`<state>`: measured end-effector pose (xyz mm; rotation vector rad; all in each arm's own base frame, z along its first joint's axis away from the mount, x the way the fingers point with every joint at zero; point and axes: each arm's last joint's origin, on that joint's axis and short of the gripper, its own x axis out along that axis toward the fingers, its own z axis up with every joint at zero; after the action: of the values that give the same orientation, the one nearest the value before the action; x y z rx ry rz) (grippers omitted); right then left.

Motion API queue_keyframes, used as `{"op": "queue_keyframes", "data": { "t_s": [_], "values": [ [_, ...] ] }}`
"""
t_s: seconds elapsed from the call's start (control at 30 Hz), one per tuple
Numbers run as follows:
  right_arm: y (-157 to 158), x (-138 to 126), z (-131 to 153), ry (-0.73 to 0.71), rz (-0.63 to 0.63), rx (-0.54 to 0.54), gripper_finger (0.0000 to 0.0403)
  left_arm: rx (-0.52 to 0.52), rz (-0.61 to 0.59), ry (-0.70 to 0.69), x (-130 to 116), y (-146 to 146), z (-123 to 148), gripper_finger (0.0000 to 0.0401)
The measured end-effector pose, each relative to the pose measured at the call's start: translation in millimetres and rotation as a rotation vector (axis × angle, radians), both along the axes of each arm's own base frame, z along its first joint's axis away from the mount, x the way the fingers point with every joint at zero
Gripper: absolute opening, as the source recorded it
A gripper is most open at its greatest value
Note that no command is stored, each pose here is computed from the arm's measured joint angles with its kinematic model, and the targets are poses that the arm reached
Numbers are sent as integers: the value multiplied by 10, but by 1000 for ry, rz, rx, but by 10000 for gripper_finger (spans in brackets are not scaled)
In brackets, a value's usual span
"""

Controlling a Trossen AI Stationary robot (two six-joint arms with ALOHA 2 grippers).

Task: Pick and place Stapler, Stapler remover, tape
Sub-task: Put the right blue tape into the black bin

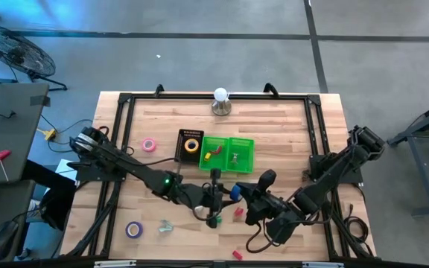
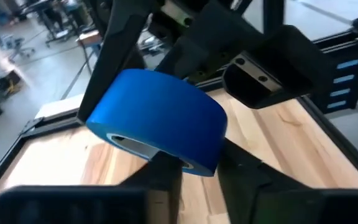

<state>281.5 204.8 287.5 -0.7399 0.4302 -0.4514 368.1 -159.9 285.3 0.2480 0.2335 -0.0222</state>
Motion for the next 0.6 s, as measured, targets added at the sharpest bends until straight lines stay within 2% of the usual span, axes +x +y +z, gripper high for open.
{"op": "queue_keyframes", "data": {
  "t_s": [0.07,0.2,0.37,0.47,0.6],
  "values": [
    [-2,9,2,4,13,14,34,15,-34,-4,2,-7,6,37],
    [-27,28,-10,18,31,45,36,12,-29,5,1,-5,-9,37],
    [-29,35,-19,34,50,54,104,3,-23,-1,7,1,-4,37],
    [-22,19,-9,22,21,16,133,12,-8,10,6,10,-14,37],
    [81,-74,20,-10,-24,-77,149,30,22,26,-1,14,-25,37]
  ]
}}
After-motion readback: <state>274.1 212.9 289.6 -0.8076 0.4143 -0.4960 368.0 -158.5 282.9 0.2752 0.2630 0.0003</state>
